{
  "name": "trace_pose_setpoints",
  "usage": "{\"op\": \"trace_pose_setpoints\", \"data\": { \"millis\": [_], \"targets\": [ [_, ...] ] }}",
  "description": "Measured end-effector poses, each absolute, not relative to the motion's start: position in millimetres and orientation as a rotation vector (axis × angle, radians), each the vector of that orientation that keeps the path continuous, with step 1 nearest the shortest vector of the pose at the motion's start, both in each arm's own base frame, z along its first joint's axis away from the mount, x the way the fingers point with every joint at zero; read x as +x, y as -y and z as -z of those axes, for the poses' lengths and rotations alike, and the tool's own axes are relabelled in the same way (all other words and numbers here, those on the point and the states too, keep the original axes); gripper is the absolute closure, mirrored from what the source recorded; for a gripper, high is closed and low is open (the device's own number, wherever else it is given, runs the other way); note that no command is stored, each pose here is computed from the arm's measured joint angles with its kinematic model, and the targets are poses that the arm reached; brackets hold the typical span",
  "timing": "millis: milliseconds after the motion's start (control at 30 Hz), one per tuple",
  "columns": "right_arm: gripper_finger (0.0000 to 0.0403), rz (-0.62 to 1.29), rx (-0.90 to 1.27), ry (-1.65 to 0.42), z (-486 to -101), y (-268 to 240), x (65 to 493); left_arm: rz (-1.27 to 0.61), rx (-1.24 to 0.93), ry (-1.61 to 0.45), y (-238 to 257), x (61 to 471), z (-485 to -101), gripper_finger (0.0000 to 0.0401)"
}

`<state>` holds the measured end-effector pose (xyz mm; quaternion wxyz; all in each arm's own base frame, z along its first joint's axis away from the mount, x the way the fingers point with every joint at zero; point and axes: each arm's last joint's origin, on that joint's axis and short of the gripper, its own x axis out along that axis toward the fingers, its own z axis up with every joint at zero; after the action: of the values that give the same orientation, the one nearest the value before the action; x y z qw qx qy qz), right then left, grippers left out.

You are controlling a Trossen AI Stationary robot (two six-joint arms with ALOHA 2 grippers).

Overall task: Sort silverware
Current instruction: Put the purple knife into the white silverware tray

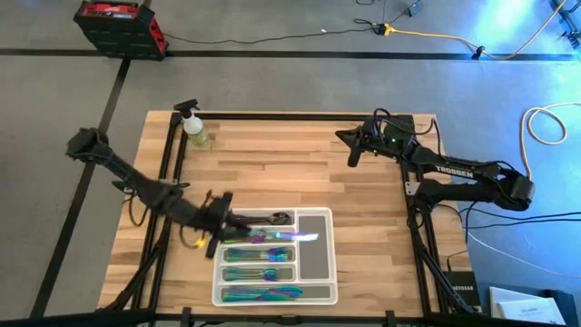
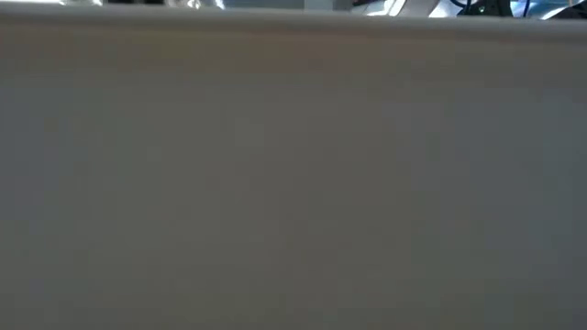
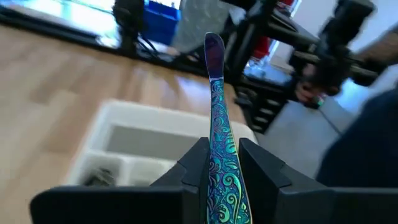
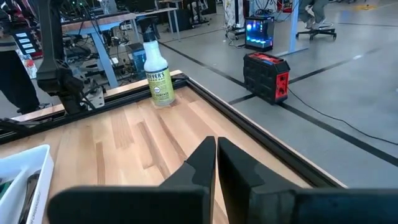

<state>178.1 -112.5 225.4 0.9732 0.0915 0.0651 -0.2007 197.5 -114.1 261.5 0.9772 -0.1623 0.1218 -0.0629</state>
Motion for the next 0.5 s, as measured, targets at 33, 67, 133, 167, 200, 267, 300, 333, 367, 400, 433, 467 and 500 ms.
{"op": "trace_pose_setpoints", "data": {
  "millis": [33, 67, 133, 167, 200, 267, 300, 333, 367, 400, 433, 467, 500],
  "targets": [
    [0.0402, 0.405, 0.185, -0.132, -225, 113, 178, 0.137, -0.347, -0.256, 122, 194, -259, 0.0350],
    [0.0402, 0.405, 0.185, -0.132, -225, 113, 178, 0.153, -0.372, -0.270, 129, 191, -257, 0.0350],
    [0.0402, 0.405, 0.178, -0.133, -225, 113, 178, 0.192, -0.424, -0.311, 144, 187, -251, 0.0350],
    [0.0402, 0.404, 0.166, -0.136, -225, 113, 178, 0.208, -0.448, -0.336, 151, 185, -247, 0.0350],
    [0.0402, 0.403, 0.160, -0.138, -225, 113, 178, 0.219, -0.473, -0.362, 157, 184, -242, 0.0350],
    [0.0402, 0.403, 0.160, -0.142, -225, 112, 178, 0.243, -0.523, -0.404, 171, 182, -233, 0.0350],
    [0.0402, 0.403, 0.161, -0.146, -225, 112, 178, 0.254, -0.544, -0.426, 178, 180, -228, 0.0350],
    [0.0402, 0.403, 0.162, -0.148, -224, 112, 178, 0.260, -0.561, -0.449, 184, 180, -222, 0.0350],
    [0.0402, 0.404, 0.164, -0.152, -224, 112, 178, 0.267, -0.575, -0.469, 190, 179, -217, 0.0350],
    [0.0402, 0.403, 0.166, -0.157, -223, 112, 178, 0.271, -0.592, -0.486, 196, 178, -211, 0.0350],
    [0.0402, 0.403, 0.168, -0.162, -223, 112, 178, 0.276, -0.612, -0.499, 201, 178, -206, 0.0350],
    [0.0402, 0.404, 0.170, -0.168, -222, 112, 178, 0.278, -0.637, -0.507, 205, 178, -202, 0.0350],
    [0.0402, 0.404, 0.172, -0.171, -222, 112, 178, 0.281, -0.666, -0.512, 210, 179, -198, 0.0350]
  ]
}}
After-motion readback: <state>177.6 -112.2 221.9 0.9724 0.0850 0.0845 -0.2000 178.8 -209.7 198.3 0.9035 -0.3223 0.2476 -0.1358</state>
